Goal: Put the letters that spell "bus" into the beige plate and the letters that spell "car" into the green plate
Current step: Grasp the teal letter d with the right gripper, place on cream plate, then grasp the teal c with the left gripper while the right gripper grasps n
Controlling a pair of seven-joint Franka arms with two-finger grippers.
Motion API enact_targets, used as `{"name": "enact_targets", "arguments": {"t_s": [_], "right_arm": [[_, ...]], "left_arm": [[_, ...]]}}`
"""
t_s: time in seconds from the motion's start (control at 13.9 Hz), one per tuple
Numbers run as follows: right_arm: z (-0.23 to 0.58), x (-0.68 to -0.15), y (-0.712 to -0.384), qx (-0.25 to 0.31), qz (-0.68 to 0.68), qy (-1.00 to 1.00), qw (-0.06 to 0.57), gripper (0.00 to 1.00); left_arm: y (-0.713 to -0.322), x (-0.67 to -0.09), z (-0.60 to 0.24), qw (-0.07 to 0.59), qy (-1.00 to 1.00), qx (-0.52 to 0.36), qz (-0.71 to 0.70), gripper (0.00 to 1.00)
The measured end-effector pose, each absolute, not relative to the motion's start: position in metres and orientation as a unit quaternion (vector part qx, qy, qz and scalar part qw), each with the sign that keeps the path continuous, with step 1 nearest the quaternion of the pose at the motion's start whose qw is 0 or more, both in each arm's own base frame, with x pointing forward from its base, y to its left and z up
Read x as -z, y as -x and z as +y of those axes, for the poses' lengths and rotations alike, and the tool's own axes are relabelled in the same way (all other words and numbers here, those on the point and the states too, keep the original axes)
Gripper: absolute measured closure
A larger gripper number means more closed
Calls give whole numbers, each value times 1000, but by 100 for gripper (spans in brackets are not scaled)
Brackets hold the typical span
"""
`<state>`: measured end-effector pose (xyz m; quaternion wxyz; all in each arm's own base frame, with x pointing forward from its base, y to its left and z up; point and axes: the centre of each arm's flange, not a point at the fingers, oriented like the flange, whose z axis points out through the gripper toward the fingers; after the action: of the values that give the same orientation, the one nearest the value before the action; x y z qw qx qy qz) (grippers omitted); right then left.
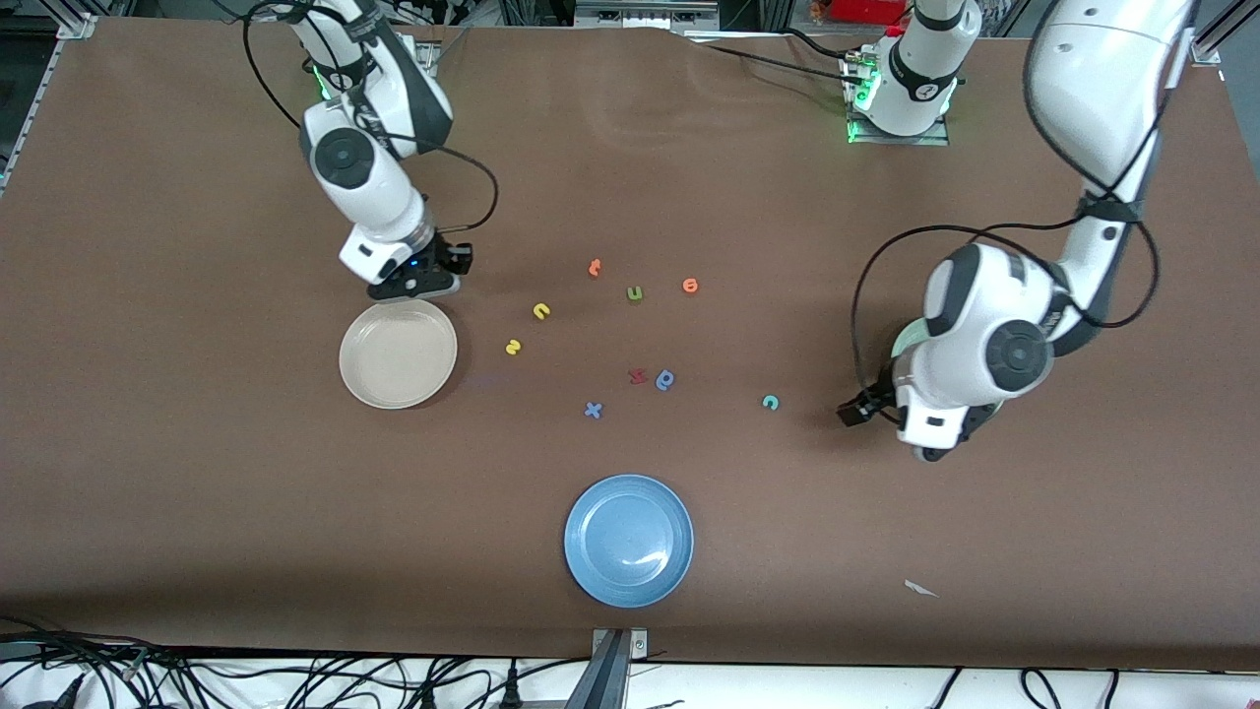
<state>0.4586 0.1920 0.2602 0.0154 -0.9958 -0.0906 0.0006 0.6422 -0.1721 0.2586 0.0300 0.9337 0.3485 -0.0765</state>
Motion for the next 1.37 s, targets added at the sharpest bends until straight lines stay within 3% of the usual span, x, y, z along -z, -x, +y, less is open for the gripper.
{"name": "enact_targets", "arguments": {"t_s": [0.29,0.5,0.58,0.72,0.94,1.01,1.15,1.3,1.37], "right_arm": [[147,-257,-478,-3,-111,994,17,69],[145,-249,-479,-8,-124,992,12,65],[145,-247,-479,-9,-128,992,10,58],[142,-246,-482,-8,-129,992,7,39],[140,-251,-496,1,-119,993,10,10],[142,-250,-501,2,-106,994,13,10],[163,-247,-509,4,-90,996,20,1],[203,-246,-512,7,-80,996,28,1],[223,-245,-512,8,-76,997,33,1]], "left_arm": [[-631,-223,-227,37,-924,65,374,2],[-620,-195,-251,23,-925,62,375,11],[-617,-191,-256,20,-925,64,375,11],[-612,-184,-263,17,-926,69,371,26],[-608,-175,-267,13,-926,75,369,28],[-607,-172,-269,13,-927,75,368,29],[-608,-171,-272,19,-927,69,368,31],[-608,-169,-273,21,-925,67,372,33],[-609,-170,-274,24,-925,64,373,43]]}}
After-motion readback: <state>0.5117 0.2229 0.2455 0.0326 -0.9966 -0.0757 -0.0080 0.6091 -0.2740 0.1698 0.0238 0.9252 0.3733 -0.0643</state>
